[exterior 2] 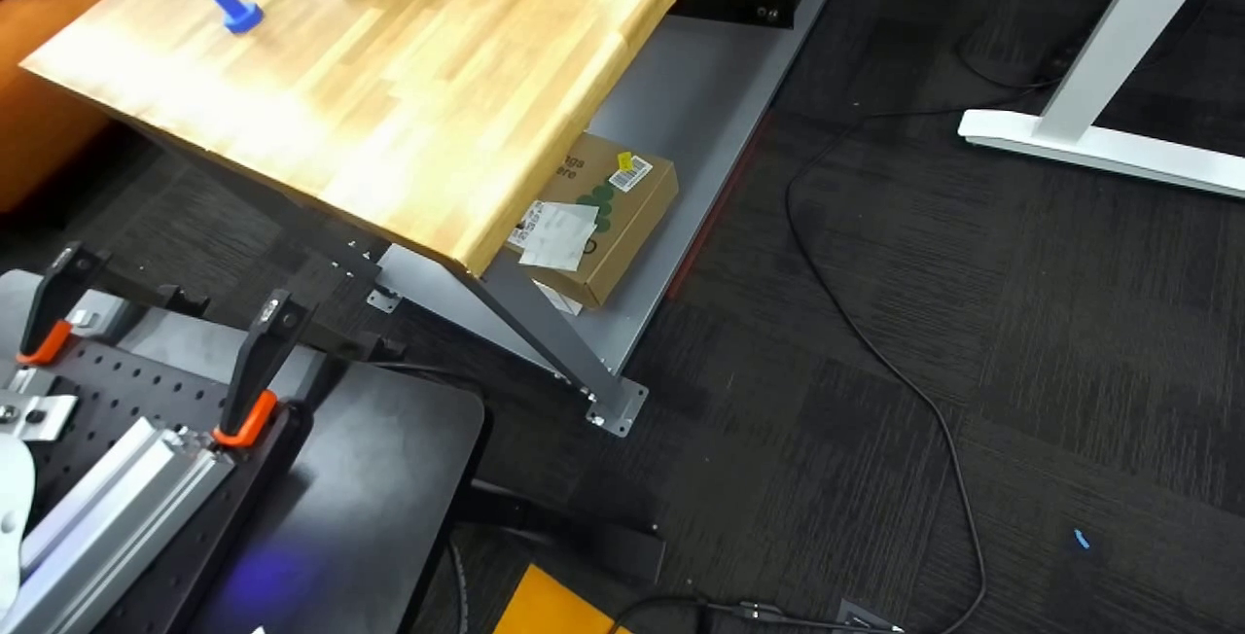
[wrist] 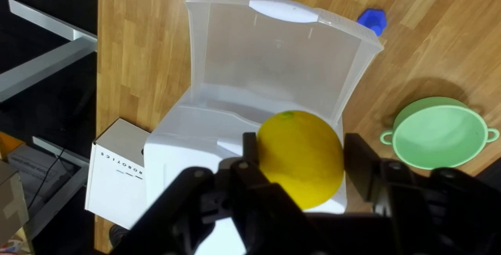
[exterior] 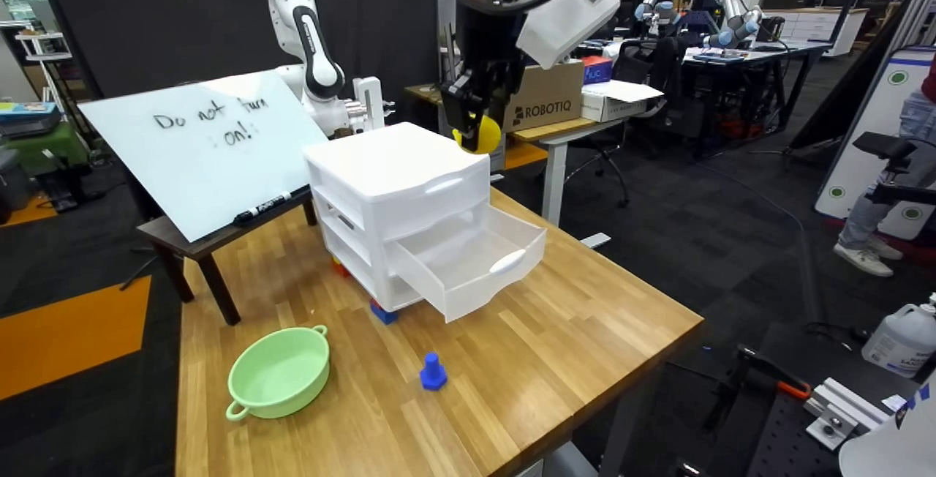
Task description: Pick up the lemon from the green pot then place it inside the open drawer
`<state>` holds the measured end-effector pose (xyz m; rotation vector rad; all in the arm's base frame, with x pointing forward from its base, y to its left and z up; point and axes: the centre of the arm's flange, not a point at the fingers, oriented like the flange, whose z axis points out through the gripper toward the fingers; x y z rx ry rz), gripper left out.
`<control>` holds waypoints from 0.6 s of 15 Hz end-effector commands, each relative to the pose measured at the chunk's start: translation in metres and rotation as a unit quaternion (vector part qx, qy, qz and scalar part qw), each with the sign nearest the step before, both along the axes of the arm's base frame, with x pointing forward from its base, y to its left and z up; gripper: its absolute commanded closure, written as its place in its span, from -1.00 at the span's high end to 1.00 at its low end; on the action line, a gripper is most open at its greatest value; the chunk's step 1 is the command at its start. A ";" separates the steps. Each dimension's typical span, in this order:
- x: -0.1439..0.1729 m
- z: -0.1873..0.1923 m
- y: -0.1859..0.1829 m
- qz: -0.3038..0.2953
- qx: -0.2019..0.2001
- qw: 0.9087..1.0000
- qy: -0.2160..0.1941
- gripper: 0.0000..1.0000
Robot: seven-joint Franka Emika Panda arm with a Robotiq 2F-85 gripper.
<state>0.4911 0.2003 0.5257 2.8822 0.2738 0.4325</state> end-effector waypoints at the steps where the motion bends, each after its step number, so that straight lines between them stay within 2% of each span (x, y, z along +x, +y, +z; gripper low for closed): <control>1: 0.018 -0.011 -0.013 -0.014 0.005 1.000 0.016 -0.36; 9: 0.054 -0.058 -0.031 -0.026 0.012 0.997 0.076 -0.36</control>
